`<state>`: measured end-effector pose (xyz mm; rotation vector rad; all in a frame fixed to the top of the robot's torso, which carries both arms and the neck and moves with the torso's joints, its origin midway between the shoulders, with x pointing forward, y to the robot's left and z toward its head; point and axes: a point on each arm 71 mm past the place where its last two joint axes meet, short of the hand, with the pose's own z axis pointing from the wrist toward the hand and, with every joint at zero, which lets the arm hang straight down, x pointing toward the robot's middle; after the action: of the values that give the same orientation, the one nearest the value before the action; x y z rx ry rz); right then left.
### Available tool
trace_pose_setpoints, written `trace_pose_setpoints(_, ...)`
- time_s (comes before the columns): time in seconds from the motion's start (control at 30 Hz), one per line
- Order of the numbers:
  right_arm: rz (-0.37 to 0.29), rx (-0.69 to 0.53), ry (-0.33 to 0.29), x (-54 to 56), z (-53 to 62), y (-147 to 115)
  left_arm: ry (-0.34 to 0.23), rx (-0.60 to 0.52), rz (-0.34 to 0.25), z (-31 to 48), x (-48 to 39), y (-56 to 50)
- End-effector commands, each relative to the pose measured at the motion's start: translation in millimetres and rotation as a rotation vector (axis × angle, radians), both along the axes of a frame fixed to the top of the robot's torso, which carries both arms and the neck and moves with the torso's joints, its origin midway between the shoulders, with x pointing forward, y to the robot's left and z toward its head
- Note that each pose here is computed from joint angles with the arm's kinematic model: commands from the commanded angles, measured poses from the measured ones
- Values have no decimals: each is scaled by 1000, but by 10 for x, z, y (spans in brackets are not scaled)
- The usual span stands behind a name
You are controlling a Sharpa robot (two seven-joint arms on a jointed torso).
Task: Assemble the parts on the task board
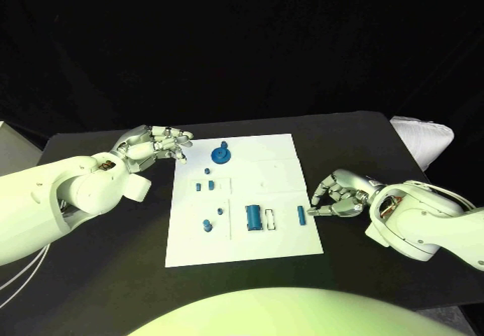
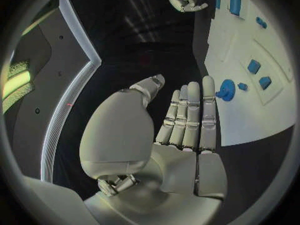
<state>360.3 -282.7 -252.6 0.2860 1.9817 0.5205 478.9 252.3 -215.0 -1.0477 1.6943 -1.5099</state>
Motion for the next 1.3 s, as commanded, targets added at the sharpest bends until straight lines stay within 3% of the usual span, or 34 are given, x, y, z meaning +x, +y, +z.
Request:
trace_pose_setpoints(0.03, -11, -71, -1, -16, -48, 24, -14, -11, -8, 13, -6, -22)
trace_pose_setpoints(0.23, -11, -103, 12, -33, -164, 93, -14, -11, -7, 14, -10, -13)
trace_pose_setpoints(0.73, 11, -149, -11, 4, -285, 273, -9, -11, -12, 14, -19, -9)
trace_pose_setpoints(1.3, 107, -257, -48, -17, -408, 498, -6, -10, -12, 15, -26, 10)
